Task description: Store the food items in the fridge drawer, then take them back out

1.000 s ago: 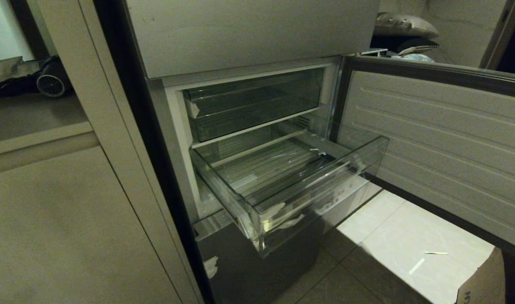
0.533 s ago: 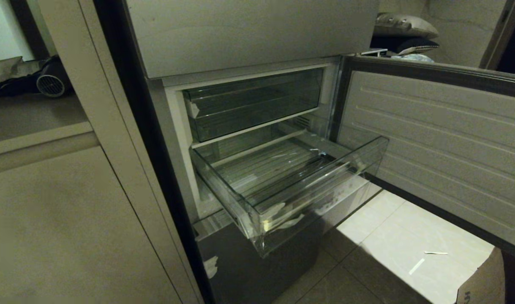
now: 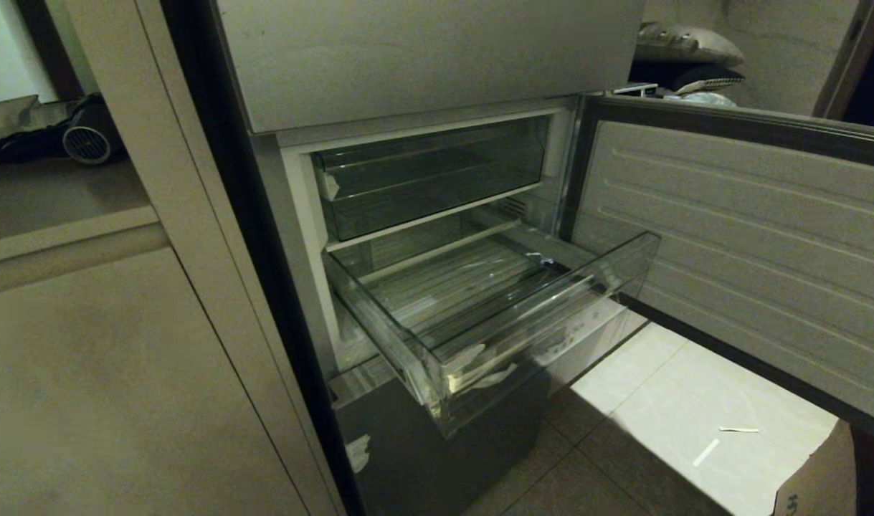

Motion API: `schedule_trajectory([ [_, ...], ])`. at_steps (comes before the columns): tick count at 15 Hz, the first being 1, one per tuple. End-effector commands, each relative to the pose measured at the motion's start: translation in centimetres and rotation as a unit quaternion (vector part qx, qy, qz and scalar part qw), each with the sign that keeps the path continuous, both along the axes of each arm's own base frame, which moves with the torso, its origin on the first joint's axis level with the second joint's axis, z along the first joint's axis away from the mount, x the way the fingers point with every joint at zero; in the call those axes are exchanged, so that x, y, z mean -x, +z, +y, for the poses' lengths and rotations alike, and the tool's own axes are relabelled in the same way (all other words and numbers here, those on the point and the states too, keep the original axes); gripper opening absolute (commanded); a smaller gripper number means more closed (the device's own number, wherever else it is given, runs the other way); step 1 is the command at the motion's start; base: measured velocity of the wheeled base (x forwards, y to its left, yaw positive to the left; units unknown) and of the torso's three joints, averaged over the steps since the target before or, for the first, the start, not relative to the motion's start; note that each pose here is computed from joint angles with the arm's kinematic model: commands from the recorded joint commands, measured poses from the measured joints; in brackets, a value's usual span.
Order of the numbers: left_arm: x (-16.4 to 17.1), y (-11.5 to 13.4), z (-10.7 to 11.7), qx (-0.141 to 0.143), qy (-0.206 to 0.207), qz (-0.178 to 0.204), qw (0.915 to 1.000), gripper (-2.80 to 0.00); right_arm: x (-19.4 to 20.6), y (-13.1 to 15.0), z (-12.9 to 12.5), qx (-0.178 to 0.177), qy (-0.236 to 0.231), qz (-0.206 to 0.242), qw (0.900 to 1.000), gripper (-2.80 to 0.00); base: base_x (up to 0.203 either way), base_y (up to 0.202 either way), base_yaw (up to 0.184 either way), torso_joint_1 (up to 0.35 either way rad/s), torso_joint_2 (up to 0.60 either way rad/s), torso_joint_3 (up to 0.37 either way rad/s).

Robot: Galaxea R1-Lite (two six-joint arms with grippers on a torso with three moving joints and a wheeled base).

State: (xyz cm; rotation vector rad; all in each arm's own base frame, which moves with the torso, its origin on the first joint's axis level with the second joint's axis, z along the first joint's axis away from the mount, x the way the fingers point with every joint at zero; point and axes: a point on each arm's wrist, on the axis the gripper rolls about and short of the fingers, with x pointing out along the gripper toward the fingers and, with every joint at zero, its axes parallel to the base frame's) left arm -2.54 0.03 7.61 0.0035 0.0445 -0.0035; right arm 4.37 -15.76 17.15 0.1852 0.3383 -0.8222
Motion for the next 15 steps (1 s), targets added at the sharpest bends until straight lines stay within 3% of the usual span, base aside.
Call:
schedule_trajectory([
  [1, 0.0, 0.0, 0.0, 0.0, 0.0, 0.001, 1.0, -2.8, -0.5, -1.8, 6.0, 0.043, 0.086, -0.008, 0.995, -2.8, 0.0, 0.0, 0.0, 0.0, 0.0, 0.0],
  [4, 0.0, 0.0, 0.0, 0.0, 0.0, 0.001, 1.0, -2.8, -0.2, -4.4, 9.6, 0.07, 0.153, -0.013, 0.986, -2.8, 0.0, 0.0, 0.0, 0.0, 0.0, 0.0],
  [8, 0.0, 0.0, 0.0, 0.0, 0.0, 0.001, 1.0, -2.8, 0.3, -6.9, 11.3, 0.083, 0.206, 0.021, 0.975, -2.8, 0.0, 0.0, 0.0, 0.0, 0.0, 0.0],
  [11, 0.0, 0.0, 0.0, 0.0, 0.0, 0.001, 1.0, -2.8, 0.3, -6.9, 11.3, 0.077, 0.207, 0.02, 0.975, -2.8, 0.0, -0.002, 0.022, -0.001, 0.0, 0.0],
  [15, 0.0, 0.0, 0.0, 0.0, 0.0, 0.001, 1.0, -2.8, 0.2, -7.0, 11.2, 0.074, 0.208, 0.021, 0.975, -2.8, 0.0, -0.008, 0.164, 0.004, 0.0, 0.003],
])
